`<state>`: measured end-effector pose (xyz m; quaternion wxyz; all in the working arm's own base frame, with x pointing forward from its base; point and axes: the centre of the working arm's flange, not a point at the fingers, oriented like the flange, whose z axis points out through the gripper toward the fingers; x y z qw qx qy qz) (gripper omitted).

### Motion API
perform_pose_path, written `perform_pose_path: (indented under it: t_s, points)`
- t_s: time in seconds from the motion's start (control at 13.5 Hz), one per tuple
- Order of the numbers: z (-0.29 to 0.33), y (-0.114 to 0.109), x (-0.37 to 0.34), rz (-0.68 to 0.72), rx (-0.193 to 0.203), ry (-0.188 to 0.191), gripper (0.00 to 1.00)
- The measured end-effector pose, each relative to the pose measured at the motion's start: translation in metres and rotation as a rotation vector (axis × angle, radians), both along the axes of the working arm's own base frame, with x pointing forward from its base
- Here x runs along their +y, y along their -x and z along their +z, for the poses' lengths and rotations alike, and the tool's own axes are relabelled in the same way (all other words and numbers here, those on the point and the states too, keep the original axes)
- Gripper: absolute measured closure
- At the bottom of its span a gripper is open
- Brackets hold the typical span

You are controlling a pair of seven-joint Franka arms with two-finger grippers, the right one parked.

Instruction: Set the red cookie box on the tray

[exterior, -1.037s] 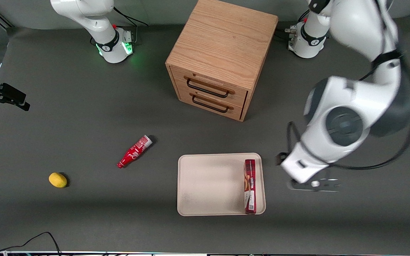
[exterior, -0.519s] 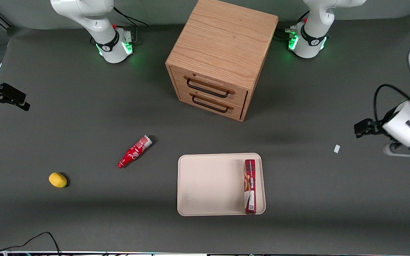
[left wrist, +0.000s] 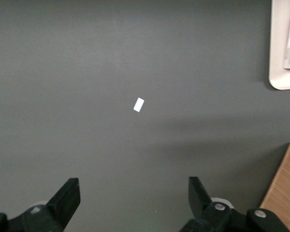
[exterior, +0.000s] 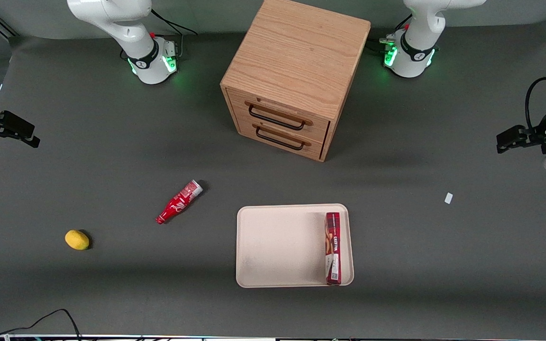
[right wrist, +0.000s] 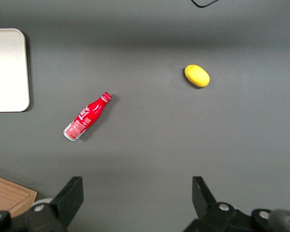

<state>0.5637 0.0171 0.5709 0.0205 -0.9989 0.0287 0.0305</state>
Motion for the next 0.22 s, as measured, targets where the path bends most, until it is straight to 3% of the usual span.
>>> perform_pose_path:
  t_s: [0.22]
  points:
    - [0.0128,0.0158,-0.0045,0.014,0.028,0.037,0.0]
